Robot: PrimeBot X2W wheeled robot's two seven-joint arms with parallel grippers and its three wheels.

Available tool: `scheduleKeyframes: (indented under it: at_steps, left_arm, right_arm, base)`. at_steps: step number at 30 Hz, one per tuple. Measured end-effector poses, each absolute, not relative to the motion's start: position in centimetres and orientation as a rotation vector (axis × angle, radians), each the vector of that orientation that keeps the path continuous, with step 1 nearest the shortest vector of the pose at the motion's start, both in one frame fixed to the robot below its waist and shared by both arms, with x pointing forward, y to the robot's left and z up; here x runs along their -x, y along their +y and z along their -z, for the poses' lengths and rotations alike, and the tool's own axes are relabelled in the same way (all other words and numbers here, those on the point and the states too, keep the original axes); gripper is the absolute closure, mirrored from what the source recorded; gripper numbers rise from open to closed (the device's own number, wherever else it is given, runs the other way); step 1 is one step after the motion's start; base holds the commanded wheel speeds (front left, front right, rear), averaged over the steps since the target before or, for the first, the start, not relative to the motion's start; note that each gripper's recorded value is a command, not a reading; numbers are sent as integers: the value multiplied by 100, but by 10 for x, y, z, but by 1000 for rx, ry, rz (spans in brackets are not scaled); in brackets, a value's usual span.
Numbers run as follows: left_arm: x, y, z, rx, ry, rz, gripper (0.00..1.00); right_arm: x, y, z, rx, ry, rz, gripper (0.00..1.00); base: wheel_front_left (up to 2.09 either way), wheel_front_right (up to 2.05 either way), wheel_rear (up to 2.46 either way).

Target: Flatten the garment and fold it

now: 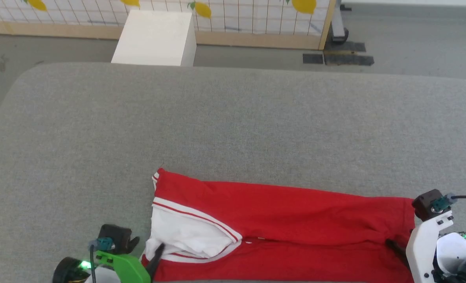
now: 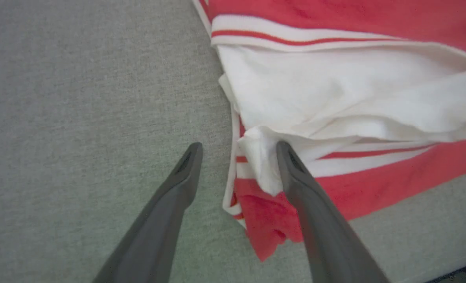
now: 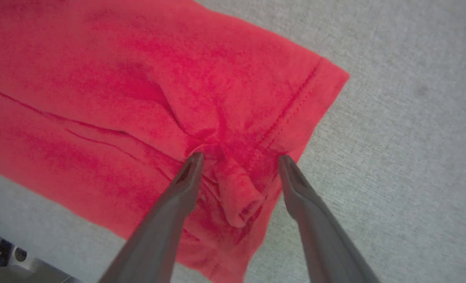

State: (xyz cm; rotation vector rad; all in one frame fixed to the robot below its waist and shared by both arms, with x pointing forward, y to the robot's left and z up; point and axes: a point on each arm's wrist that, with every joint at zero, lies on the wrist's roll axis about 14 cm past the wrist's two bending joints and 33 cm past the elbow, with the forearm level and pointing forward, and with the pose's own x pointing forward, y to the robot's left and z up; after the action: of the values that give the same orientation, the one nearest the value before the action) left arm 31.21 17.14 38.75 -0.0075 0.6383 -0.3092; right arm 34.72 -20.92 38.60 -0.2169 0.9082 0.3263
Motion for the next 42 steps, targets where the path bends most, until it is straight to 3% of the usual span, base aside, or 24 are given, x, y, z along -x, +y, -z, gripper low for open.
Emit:
scheduleKeyframes:
  at_steps: [6,12,21,30,42]
  left_arm:
    - [-330,158,-431,82,409,311,0]
    - [-350,168,-481,179,155,188,0]
    - [-358,205,-548,188,-161,-65,0]
    - [-347,206,-554,28,-221,-75,0]
    - [-347,213,-539,-3,-177,-86,0]
  right_arm:
    - [-353,-206,-424,126,804,-295,0]
    - [-361,-207,-457,44,685,-222,0]
    - [-346,-211,-430,-99,722,-62,0]
    - [-331,-235,-394,-174,815,92,0]
    - [-333,-206,-354,-252,936,17,0]
  base:
    - [0,0,0]
    - [0,0,0]
    - [0,0,0]
    - [0,0,0]
    - [0,0,0]
